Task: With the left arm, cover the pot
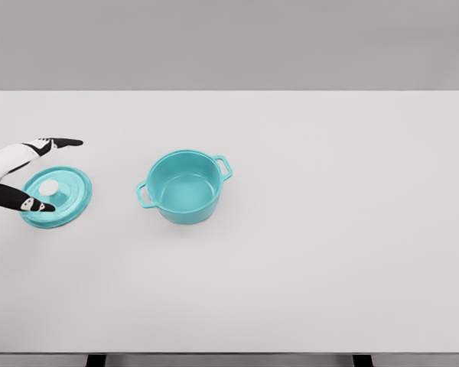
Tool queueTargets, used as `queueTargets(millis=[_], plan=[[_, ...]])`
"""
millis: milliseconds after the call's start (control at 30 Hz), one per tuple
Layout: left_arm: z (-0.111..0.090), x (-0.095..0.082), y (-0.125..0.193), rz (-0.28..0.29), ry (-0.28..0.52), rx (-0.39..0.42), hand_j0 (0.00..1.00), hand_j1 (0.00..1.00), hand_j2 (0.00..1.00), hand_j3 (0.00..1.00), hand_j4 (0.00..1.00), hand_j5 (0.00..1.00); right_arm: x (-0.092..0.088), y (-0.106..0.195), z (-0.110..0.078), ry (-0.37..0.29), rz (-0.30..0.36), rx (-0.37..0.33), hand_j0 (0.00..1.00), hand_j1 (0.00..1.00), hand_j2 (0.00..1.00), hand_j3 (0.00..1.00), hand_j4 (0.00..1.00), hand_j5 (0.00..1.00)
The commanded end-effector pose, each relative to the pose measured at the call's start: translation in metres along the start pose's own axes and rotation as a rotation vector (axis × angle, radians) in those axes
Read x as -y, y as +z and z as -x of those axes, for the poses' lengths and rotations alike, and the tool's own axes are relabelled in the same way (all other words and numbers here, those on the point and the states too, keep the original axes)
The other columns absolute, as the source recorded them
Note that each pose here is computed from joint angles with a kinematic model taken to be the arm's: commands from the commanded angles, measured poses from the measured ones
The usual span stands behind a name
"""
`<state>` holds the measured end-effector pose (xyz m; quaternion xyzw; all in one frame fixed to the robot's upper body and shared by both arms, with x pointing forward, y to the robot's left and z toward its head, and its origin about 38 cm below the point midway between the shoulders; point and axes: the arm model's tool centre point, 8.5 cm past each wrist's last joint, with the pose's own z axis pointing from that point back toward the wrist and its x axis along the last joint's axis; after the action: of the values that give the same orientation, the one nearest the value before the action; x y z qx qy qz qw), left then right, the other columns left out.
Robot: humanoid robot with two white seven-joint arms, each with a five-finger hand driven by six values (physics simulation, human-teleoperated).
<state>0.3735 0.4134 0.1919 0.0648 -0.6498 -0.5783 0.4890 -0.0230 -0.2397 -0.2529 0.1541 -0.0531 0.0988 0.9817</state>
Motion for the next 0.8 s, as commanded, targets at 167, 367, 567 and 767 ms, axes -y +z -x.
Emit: queueTargets(millis=[167,367,567,767], plan=[[0.052,0.016,0.010,-0.157,0.131,-0.130,1.00,1.00,1.00,1.00,1.00,1.00,0.000,0.000,0.000,0.001,0.000,0.000,1.00,1.00,1.00,1.00,1.00,1.00],[0.067,0.035,0.016,-0.115,0.156,-0.185,1.00,1.00,1.00,1.00,1.00,1.00,0.000,0.000,0.001,0.000,-0.001,-0.001,1.00,1.00,1.00,1.00,1.00,1.00],[0.049,0.026,0.019,0.010,0.086,-0.151,1.00,1.00,1.00,1.00,1.00,1.00,0.000,0.000,0.000,0.001,0.000,0.000,1.00,1.00,1.00,1.00,1.00,1.00],[0.049,0.010,0.022,-0.031,0.100,-0.149,0.80,0.80,0.80,0.80,0.80,0.80,0.000,0.000,0.000,0.001,0.000,0.000,1.00,1.00,1.00,1.00,1.00,1.00]])
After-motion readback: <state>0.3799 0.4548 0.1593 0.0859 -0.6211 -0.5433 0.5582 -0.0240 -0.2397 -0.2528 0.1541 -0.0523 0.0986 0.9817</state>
